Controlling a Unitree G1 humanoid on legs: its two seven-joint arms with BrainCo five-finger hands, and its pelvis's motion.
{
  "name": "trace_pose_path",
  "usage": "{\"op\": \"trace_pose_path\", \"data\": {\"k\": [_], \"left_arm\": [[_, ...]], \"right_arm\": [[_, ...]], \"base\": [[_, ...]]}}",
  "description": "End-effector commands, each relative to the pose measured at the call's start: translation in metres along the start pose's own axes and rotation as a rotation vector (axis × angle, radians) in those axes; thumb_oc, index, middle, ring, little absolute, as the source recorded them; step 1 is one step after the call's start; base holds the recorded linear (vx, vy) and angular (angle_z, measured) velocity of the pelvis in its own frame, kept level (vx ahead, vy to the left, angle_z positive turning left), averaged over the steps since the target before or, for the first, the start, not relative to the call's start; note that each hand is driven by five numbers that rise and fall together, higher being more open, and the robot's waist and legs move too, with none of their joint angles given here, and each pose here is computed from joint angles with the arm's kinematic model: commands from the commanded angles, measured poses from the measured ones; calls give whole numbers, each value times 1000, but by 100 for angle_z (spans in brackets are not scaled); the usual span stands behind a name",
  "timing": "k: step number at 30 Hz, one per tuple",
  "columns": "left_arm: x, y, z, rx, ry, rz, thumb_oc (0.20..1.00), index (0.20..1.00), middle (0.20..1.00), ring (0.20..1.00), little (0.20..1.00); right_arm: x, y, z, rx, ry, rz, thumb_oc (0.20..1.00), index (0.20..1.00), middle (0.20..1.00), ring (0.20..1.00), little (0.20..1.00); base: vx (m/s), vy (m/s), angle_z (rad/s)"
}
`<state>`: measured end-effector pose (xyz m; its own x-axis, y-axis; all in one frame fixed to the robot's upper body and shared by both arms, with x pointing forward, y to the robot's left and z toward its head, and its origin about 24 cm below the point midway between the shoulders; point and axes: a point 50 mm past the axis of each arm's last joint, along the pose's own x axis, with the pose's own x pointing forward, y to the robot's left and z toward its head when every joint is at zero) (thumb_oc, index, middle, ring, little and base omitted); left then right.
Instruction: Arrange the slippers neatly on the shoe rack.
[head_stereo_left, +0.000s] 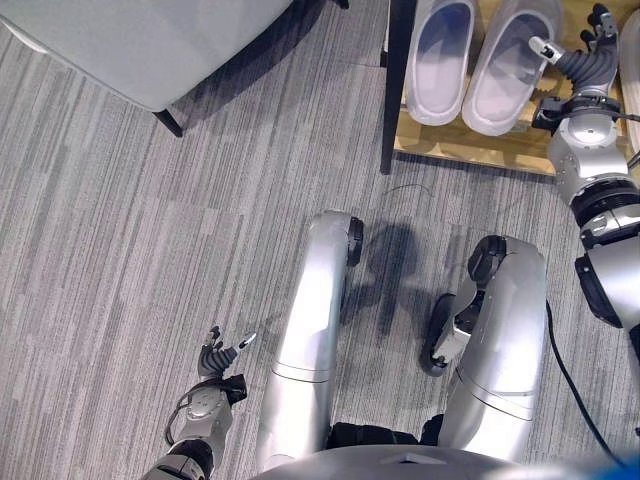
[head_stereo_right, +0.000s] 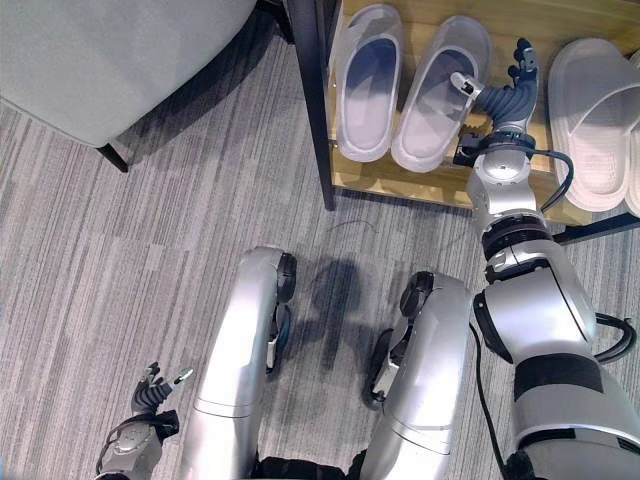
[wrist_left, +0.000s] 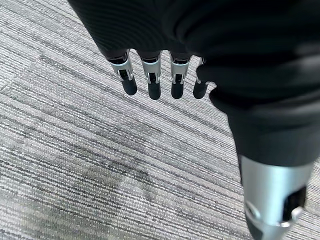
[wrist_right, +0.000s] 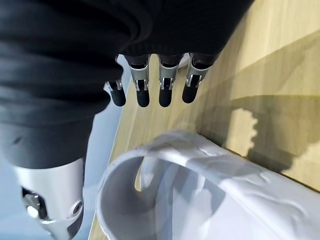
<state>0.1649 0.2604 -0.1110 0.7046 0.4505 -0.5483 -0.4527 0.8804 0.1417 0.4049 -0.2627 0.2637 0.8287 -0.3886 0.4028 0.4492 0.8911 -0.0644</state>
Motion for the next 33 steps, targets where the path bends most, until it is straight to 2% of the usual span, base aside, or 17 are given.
{"op": "trace_pose_path", "data": {"k": [1,16,26,31,33], "left_arm": [[-6,15,-11,83,17,-3,1000,1000,1000,1000,1000],[-4,20,-10,83,25,14,1000,1000,1000,1000,1000],[-2,22,-9,121,27,4,1000,1000,1000,1000,1000],[-2,17,-11,134,37,-4,1000,1000,1000,1000,1000],[-3,13,-13,128,46,-18,1000,1000,1000,1000,1000]], "right_arm": [[12,6,41,76,-111,1,1000,1000,1000,1000,1000],[14,18,52,130,-116,35,1000,1000,1000,1000,1000],[10,40,59,148,-121,98,1000,1000,1000,1000,1000],[14,29,69,-21,-190,11,1000,1000,1000,1000,1000],[13,28,76,-24,-238,0,1000,1000,1000,1000,1000]], "base": [[0,0,0],[0,0,0],[0,0,0],[0,0,0],[0,0,0]]}}
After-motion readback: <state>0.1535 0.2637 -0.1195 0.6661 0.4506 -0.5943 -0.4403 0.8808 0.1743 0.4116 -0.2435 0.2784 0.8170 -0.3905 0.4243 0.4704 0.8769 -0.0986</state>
